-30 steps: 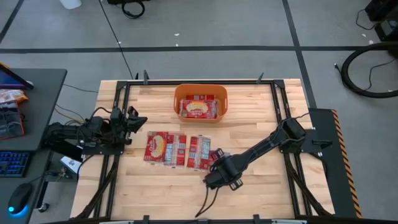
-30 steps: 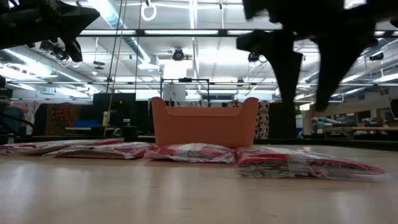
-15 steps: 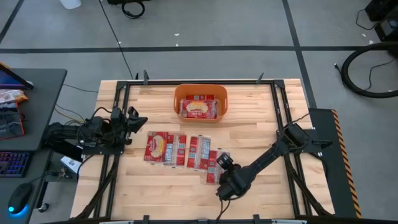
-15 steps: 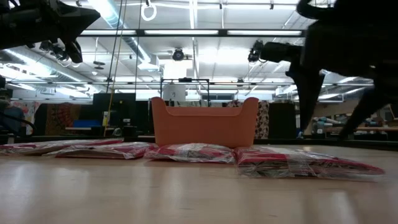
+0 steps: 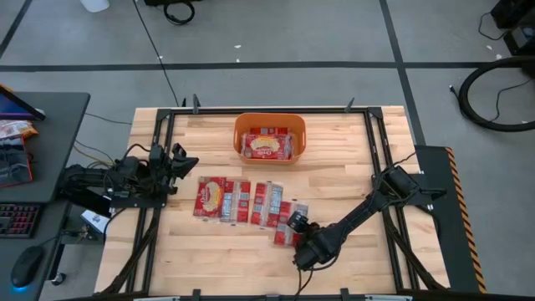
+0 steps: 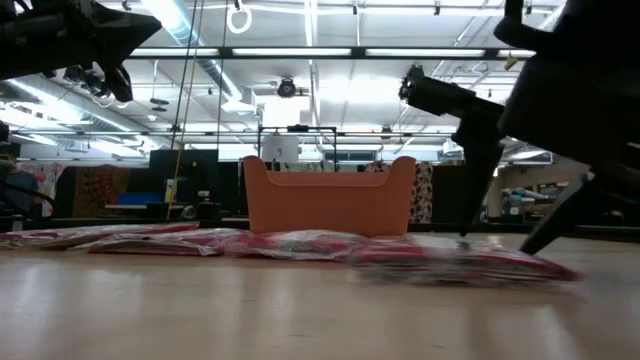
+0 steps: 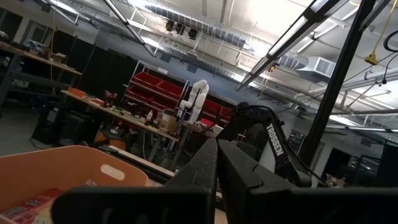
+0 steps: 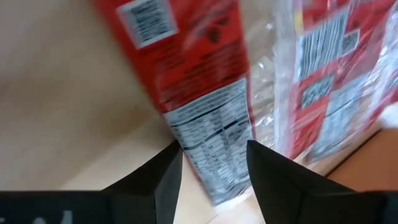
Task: Sort popcorn bags into baskets
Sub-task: Put the red popcorn bag into the orange bin
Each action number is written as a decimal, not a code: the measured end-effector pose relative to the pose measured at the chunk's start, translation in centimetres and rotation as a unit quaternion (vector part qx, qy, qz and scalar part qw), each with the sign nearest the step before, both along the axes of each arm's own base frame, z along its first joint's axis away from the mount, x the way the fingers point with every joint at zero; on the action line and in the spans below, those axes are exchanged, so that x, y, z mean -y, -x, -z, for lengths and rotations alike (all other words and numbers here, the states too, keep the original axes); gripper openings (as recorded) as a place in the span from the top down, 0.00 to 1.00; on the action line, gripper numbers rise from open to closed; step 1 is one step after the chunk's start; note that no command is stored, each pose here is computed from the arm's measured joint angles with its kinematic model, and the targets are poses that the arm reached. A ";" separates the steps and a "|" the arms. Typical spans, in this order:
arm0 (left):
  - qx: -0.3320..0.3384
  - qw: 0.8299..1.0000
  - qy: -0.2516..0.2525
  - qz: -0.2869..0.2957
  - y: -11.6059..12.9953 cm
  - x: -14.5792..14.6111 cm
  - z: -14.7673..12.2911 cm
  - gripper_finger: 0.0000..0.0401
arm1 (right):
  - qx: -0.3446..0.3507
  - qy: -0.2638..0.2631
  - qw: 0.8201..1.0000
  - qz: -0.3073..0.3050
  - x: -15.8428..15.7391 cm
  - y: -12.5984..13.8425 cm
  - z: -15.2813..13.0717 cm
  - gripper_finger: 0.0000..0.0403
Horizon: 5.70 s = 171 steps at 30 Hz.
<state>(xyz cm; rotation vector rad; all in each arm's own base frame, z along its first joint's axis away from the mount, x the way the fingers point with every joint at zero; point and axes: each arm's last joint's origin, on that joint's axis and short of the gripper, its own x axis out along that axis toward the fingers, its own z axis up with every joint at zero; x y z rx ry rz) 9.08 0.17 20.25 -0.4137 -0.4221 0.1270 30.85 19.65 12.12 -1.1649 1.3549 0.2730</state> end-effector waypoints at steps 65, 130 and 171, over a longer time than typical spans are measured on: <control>-0.011 1.000 0.000 0.000 -0.1 0.0 0.2 0.96 | 0.132 -0.180 0.892 0.392 23.2 -10.4 -18.4 0.96; -0.012 1.000 -0.001 0.000 -0.1 0.0 0.2 0.96 | 0.190 -0.093 0.937 0.279 14.5 -11.0 -6.7 0.98; -0.016 1.000 -0.001 0.000 -0.1 0.0 0.3 0.96 | 0.144 -0.227 0.905 0.331 17.2 -11.9 -14.1 0.76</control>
